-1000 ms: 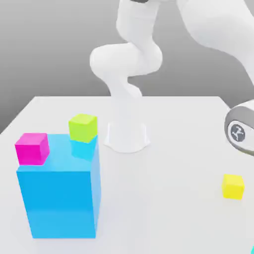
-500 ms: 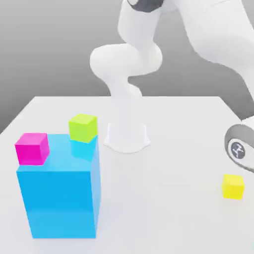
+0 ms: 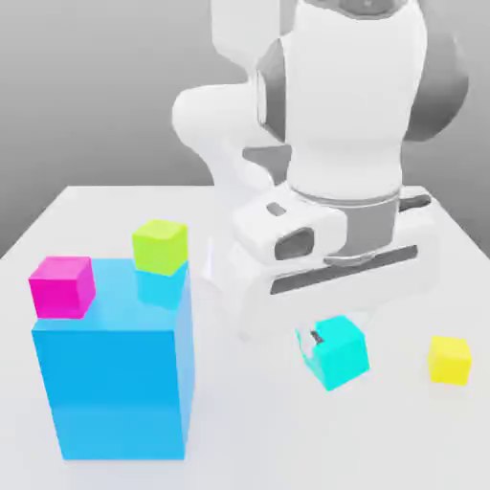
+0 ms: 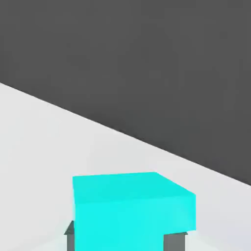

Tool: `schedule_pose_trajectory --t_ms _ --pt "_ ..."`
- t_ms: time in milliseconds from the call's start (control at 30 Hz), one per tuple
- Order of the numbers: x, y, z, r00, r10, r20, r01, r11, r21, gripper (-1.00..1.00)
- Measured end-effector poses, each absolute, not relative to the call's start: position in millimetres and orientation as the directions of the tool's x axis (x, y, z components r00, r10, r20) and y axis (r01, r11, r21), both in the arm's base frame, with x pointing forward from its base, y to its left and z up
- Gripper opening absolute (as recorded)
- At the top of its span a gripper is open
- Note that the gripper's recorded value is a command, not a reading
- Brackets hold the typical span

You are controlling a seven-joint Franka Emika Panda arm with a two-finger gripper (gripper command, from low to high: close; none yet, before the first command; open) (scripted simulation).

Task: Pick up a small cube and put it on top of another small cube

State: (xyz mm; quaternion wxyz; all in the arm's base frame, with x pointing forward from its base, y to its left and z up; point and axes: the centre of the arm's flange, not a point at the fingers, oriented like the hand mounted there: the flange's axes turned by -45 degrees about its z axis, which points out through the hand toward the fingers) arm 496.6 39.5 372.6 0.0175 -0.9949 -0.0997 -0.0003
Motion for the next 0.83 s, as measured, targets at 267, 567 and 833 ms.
schedule_pose_trajectory --t_ms 267,567,833 --pt "422 -42 425 0.957 -0.291 -0.005 -0.291 -0.956 -0.030 -1.00" --pt "320 -105 454 0.639 -0.769 -0.004 -0.769 -0.639 -0.008 -1.00" --pt "308 -111 392 0.580 -0.815 -0.002 -0.815 -0.580 -0.005 1.00"
